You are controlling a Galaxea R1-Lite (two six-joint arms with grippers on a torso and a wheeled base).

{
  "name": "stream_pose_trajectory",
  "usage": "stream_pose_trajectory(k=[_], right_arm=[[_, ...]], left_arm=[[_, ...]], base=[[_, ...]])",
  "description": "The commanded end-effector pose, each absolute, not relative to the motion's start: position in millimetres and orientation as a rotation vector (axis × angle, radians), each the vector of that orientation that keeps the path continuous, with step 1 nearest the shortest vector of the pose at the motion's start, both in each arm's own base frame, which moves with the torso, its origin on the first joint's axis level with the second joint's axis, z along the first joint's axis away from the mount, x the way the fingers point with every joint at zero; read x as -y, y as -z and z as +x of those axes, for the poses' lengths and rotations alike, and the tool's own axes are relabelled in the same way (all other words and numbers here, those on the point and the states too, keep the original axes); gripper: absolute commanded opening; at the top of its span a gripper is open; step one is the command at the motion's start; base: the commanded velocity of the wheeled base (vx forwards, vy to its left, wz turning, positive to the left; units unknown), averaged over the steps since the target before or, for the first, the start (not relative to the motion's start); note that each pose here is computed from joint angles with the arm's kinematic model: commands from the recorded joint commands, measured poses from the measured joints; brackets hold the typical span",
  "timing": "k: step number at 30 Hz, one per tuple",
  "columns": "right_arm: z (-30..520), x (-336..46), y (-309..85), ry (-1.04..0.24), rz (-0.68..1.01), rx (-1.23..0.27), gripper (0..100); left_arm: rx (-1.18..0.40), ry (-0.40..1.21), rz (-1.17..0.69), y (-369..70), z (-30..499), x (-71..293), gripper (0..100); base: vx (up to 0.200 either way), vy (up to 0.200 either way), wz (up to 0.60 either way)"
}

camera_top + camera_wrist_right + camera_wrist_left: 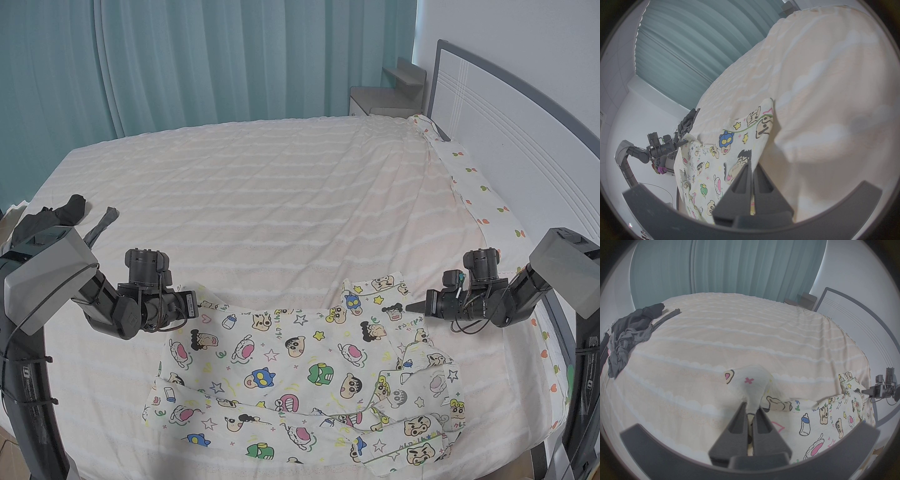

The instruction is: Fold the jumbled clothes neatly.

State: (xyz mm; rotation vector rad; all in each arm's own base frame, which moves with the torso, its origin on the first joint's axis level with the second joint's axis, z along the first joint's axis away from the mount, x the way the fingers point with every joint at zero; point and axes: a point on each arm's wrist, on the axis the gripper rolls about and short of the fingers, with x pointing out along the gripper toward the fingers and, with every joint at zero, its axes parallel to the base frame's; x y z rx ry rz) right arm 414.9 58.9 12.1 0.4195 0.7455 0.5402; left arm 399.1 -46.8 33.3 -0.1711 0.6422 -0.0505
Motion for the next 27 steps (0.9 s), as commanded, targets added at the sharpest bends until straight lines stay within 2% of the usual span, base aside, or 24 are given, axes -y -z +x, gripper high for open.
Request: stream_pose_trajectory(k=[1,12,27], right_arm=[[409.4,-48.0,-21.2,-0.531,0.431,-0.734,0],[407.4,-48.2,-33.8,-0.558,0.431,-0.707,0],[372.3,-35.3,-55.6,-0.653,0.47,-0.72,0]], left_arm=[[-0.632,0.055,-0.167,-40.8,393.5,48.6,0],[-0.613,0.061,-0.166,-49.9,390.4,49.4,0],[-0.567,0.082,-0.172,-62.6,369.8,47.2,0]], base=[[0.0,0.0,0.0],[0.0,0.0,0.0],[0.0,0.0,0.0]])
